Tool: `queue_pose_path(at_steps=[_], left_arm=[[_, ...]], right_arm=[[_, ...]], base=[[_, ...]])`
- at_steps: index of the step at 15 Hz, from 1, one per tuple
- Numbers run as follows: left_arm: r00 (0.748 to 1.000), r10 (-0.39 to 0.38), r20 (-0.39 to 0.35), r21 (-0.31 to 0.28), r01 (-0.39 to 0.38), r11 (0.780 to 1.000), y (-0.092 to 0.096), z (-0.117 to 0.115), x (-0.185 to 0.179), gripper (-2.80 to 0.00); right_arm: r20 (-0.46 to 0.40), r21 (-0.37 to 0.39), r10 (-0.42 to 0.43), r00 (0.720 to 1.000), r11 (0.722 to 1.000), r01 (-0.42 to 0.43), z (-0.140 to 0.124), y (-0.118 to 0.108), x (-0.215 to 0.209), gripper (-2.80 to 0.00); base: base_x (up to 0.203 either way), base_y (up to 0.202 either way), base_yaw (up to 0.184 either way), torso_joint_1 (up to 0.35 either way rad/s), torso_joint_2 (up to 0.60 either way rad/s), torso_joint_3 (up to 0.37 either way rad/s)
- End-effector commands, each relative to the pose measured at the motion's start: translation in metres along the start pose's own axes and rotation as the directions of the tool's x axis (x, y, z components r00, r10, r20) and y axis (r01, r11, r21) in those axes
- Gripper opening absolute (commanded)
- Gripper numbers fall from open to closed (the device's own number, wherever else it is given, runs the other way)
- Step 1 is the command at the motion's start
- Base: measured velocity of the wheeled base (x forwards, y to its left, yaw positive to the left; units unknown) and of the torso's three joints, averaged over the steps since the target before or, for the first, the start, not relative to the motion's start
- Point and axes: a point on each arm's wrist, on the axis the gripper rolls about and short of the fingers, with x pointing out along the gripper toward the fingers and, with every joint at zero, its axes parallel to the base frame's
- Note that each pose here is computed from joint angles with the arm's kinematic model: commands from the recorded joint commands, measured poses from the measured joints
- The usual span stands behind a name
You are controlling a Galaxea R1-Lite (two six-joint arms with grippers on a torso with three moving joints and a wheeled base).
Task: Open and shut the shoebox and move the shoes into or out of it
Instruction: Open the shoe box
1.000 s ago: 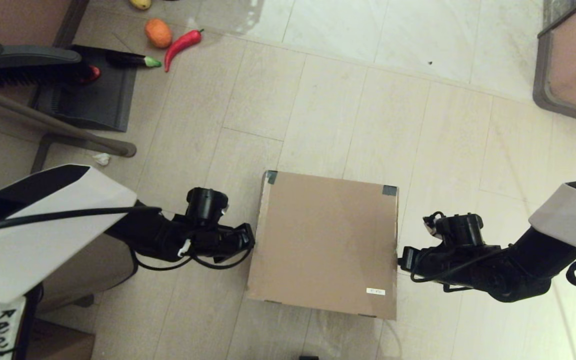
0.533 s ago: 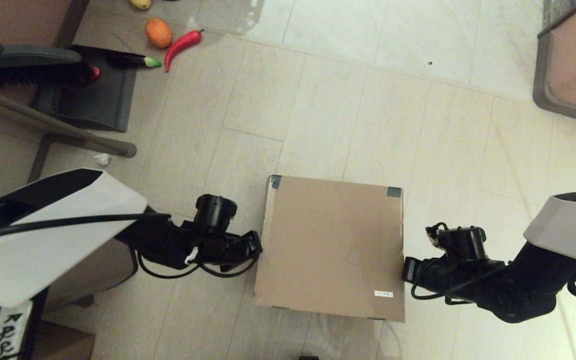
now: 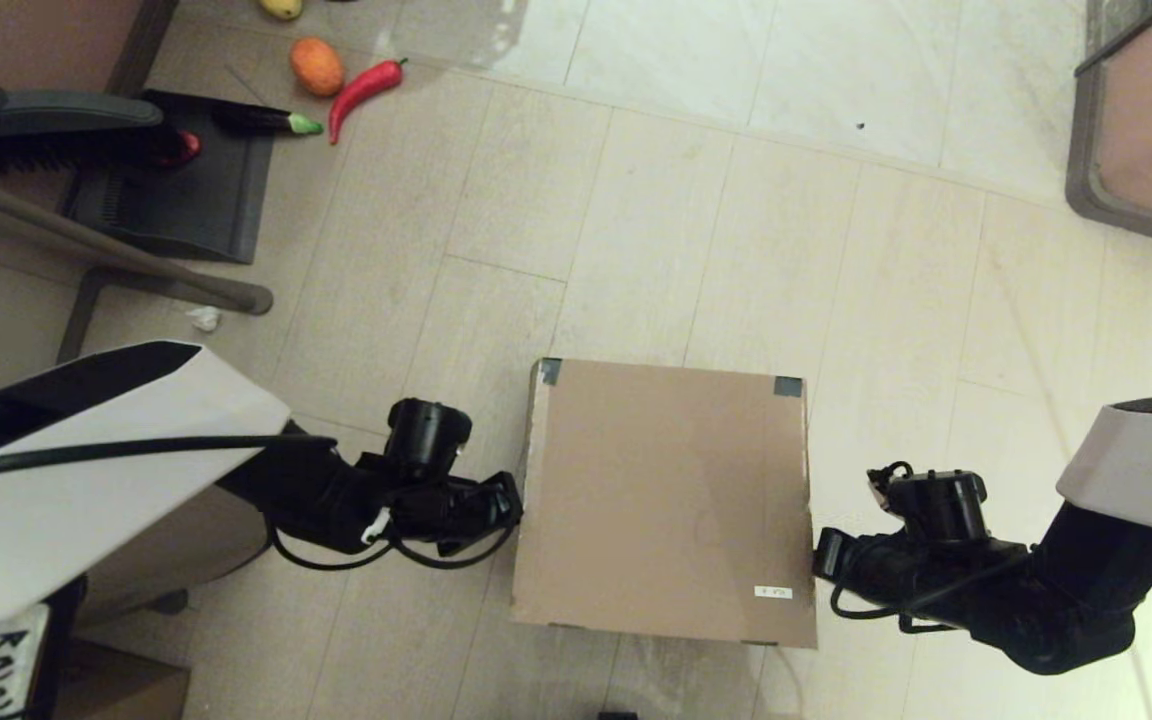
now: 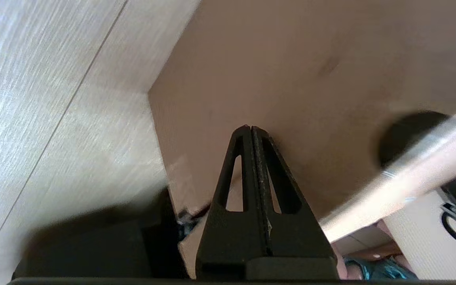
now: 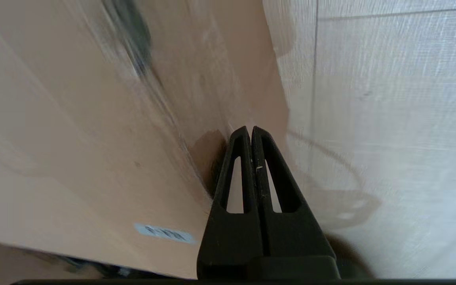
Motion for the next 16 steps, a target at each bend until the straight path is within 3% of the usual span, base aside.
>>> queue_pose_path(at_steps=[1,4,16], left_arm=[[0.999,-0.028,0.033,0.007,0.028,1.000,-0.009,0.007,-0.013,-2.80],[0.999,-0.033,0.042,0.009,0.033,0.999,-0.012,0.008,-0.019,-2.80],[0.989,-0.095,0.111,0.036,0.092,0.995,-0.036,0.017,-0.065,-2.80]], right_arm=[[0.024,0.019,0.021,1.000,1.000,-0.021,0.006,0.005,-0.005,-2.80],[0.036,0.084,0.033,0.999,0.996,-0.036,0.009,0.008,-0.009,-2.80],[0.045,0.194,0.106,0.993,0.975,-0.113,0.028,0.032,-0.054,-2.80]], base=[[0.000,0.000,0.000,0.000,0.00,0.000],[0.000,0.000,0.000,0.000,0.00,0.000],[0.000,0.000,0.000,0.000,0.00,0.000]])
